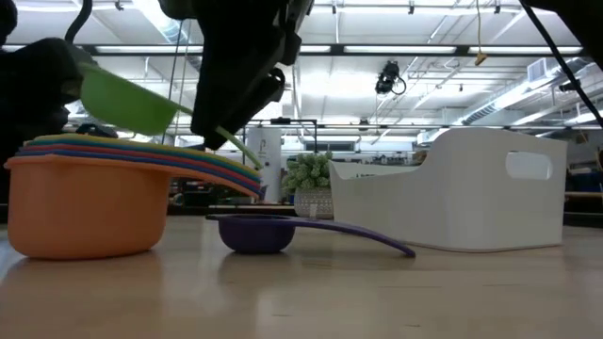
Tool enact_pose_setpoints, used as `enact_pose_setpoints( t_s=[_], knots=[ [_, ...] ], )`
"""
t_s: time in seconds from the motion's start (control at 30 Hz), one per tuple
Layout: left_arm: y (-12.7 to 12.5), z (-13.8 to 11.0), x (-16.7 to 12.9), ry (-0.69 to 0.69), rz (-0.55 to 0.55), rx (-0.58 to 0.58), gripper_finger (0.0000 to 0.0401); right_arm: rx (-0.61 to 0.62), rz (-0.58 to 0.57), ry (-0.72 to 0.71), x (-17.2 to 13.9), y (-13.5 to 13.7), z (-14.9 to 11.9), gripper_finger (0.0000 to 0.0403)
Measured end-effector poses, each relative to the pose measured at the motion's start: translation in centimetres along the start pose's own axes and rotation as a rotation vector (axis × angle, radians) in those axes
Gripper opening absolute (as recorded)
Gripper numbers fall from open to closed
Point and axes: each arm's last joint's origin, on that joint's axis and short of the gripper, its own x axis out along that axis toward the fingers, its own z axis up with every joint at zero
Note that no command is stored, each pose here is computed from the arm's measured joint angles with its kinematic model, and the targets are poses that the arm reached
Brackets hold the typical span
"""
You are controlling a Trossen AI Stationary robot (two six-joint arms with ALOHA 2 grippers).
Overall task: Nest measuring cups in basket
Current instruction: Stack the green measuring cup on top of the yellow measuring cup
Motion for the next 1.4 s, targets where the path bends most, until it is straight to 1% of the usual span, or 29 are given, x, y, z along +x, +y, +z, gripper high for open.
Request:
enact_pose_setpoints(
  t_s=[0.1, 0.27, 0.47, 0.6, 0.83, 1.03, 1.2, 1.4],
  knots=[
    [0.4, 0.3, -0.8, 0.008, -0.008, -0.016, 0.0183, -0.011, 0.005, -0.009, -0.1, 0.0, 0.1, 0.0183],
    [0.6, 0.9, -1.7, -0.002, -0.063, -0.042, 0.0183, -0.011, 0.026, -0.015, -0.1, 0.1, 0.2, 0.0183],
    [0.7, 1.2, -2.2, -0.003, -0.102, -0.055, 0.0183, -0.015, 0.027, -0.015, -0.2, 0.3, 0.2, 0.0183],
    [0.7, 1.2, -2.1, -0.002, -0.103, -0.056, 0.0183, -0.023, 0.028, -0.016, -0.2, 0.3, 0.2, 0.0183],
    [0.6, 1.3, -2.2, 0.011, -0.109, -0.048, 0.0183, -0.103, 0.044, -0.064, -0.1, 1.1, 0.5, 0.0183],
    [0.3, 1.9, -2.4, 0.043, -0.140, -0.045, 0.0183, -0.095, 0.038, -0.054, 0.0, 0.7, 0.5, 0.0183],
    [0.3, 2.2, -2.6, 0.065, -0.129, -0.039, 0.0183, -0.082, 0.045, -0.043, 0.0, 0.3, 0.5, 0.0183],
    [0.3, 2.8, -3.0, 0.099, -0.108, -0.016, 0.0183, -0.078, 0.050, -0.025, 0.1, 0.2, 0.3, 0.0196]
  ],
)
